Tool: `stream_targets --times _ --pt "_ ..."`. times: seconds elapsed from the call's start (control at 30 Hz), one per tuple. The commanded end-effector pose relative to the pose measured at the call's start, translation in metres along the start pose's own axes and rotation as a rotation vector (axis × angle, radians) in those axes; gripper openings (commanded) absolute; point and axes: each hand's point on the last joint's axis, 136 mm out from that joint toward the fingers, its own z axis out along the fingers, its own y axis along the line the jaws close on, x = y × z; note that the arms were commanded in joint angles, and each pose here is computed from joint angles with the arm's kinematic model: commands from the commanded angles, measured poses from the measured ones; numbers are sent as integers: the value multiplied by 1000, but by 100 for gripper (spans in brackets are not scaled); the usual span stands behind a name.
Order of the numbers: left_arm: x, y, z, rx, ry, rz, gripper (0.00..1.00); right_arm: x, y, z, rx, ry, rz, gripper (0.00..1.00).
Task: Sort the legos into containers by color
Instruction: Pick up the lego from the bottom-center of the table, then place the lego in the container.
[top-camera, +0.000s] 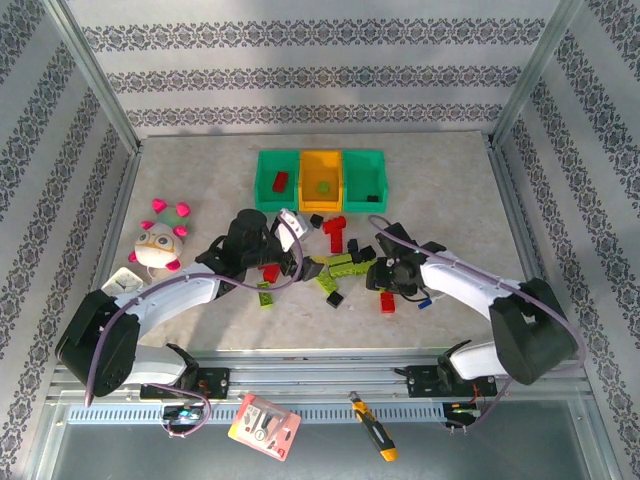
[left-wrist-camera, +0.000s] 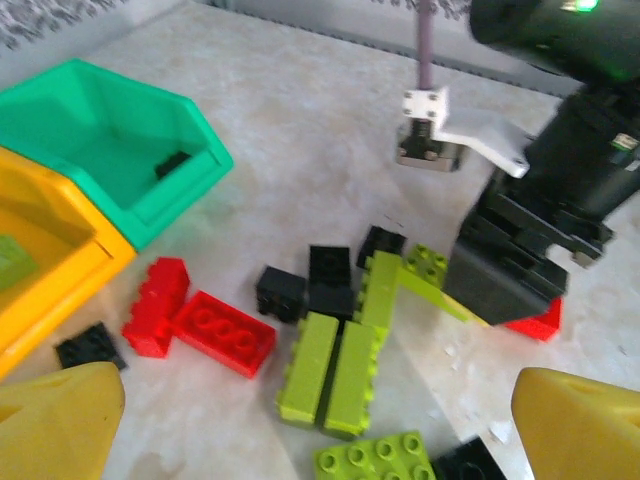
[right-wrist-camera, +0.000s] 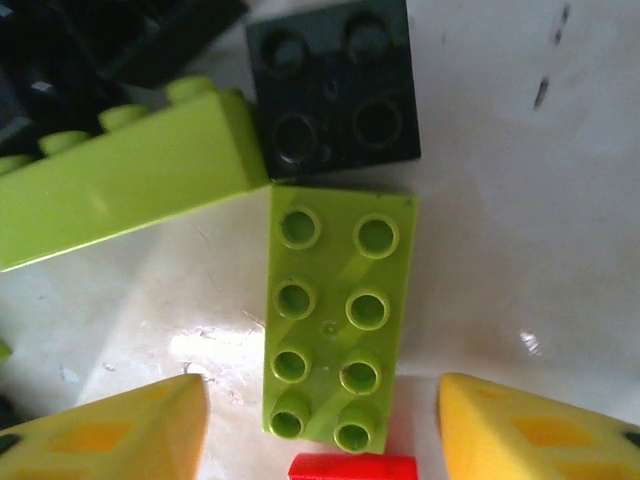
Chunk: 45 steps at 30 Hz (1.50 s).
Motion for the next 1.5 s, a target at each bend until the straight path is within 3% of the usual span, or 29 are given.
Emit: stream_targets --times 0.0,0.3,0.57,0.93,1.1,1.47 --pt "-7 -18 -1 81 -45 54 99 -1 3 7 11 14 37 54" --pt "-1 -18 0 76 -34 59 99 -11 0 1 38 -30 46 35" --pt "-1 -7 -3 5 -34 5 99 -32 11 -40 -13 -158 21 32" --pt "20 1 -25 -112 -17 -74 99 -125 109 -89 -180 -380 -245 33" --pt "30 6 -36 -183 -17 -121 99 -179 153 -77 -198 -443 -309 33" --pt "51 21 -51 -313 48 -246 99 -261 196 -20 -164 -451 -390 33"
